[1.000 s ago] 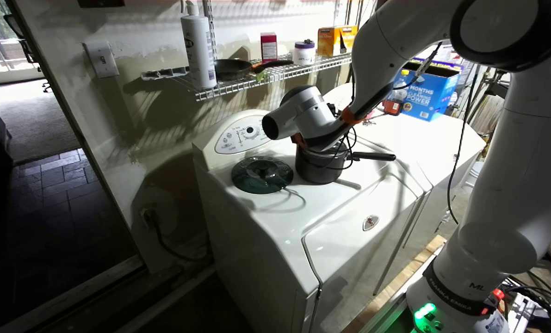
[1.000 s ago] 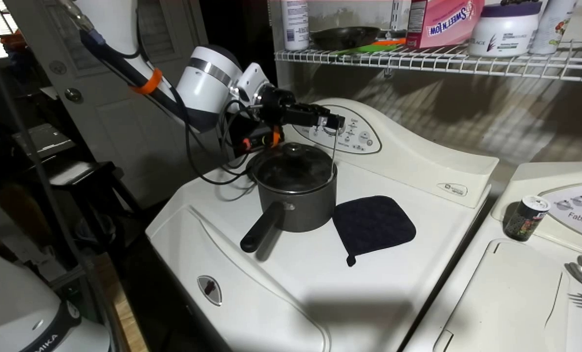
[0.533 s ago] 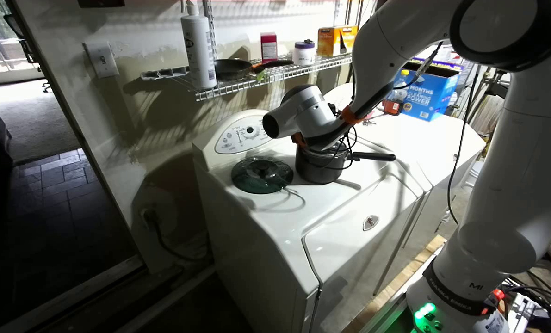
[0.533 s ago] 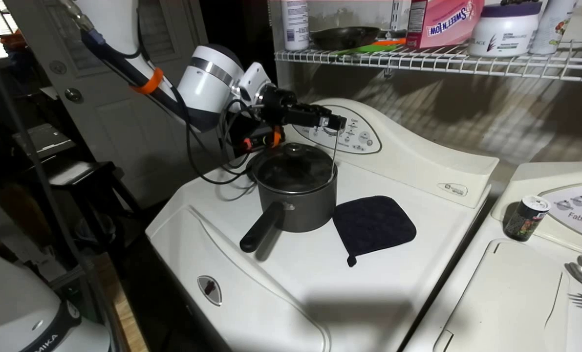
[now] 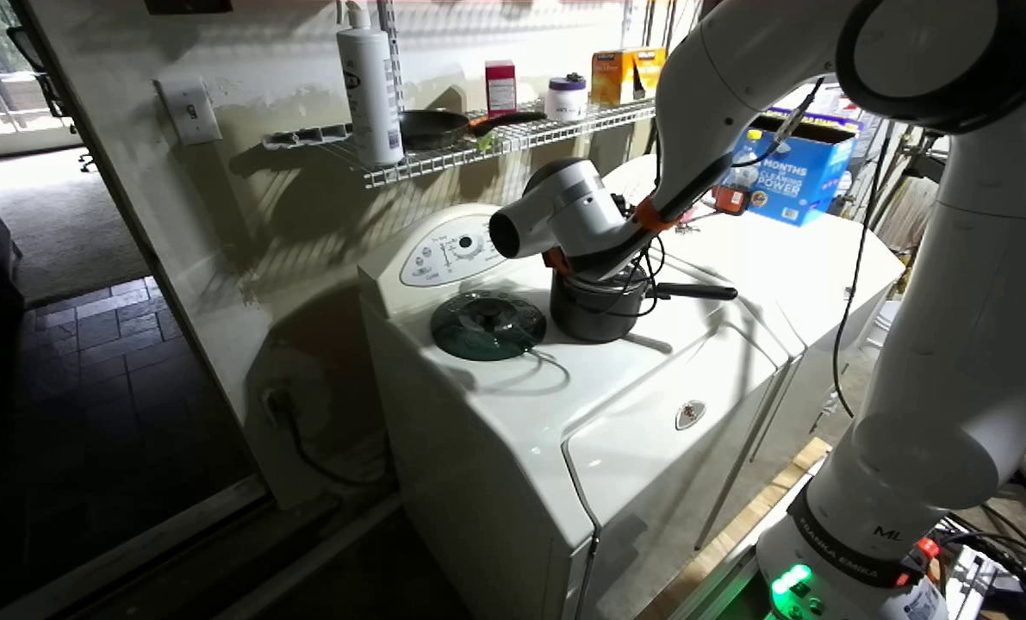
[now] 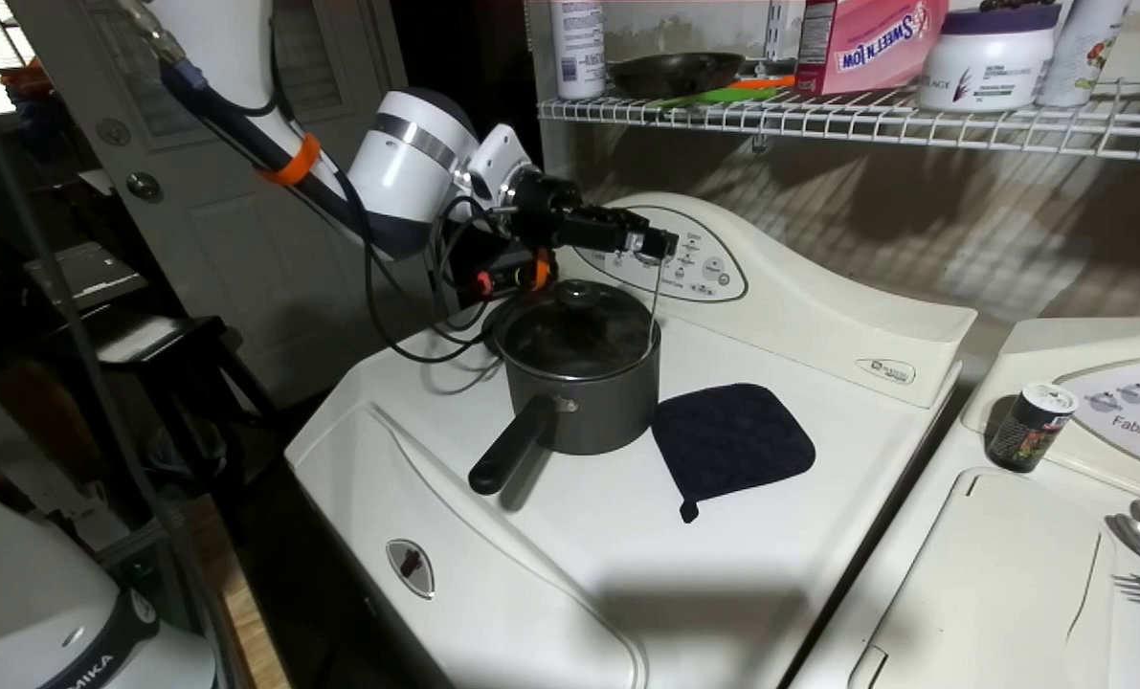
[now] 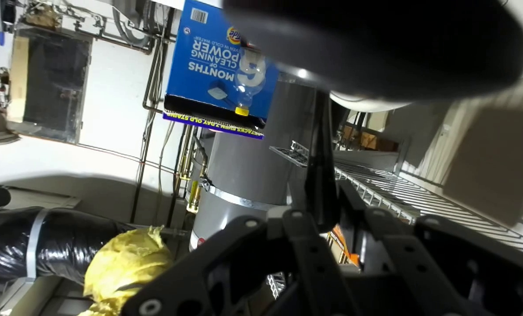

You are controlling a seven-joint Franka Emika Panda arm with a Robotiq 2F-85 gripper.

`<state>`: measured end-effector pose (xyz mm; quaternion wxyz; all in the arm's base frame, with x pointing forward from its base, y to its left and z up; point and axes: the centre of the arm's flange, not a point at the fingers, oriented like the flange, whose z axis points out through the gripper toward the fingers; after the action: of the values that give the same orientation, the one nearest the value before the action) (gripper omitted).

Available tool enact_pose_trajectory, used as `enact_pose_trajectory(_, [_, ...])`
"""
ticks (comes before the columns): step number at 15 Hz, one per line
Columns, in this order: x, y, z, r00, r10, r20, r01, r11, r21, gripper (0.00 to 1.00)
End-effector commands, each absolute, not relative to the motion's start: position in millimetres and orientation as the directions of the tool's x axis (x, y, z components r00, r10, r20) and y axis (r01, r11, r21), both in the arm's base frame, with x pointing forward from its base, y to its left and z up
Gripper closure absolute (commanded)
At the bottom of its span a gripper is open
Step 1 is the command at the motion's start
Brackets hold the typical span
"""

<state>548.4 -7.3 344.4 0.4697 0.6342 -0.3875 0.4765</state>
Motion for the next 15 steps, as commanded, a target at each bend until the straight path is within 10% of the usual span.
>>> enact_pose_trajectory(1, [555.3,-9.9,342.6,0.279,-0.091,0.956,-0.936,-0.247,0.25,0.95])
enact_pose_trajectory(15, [561.0,-16.7,343.9,0.306,-0.133,0.943,-0.934,-0.235,0.27,0.95])
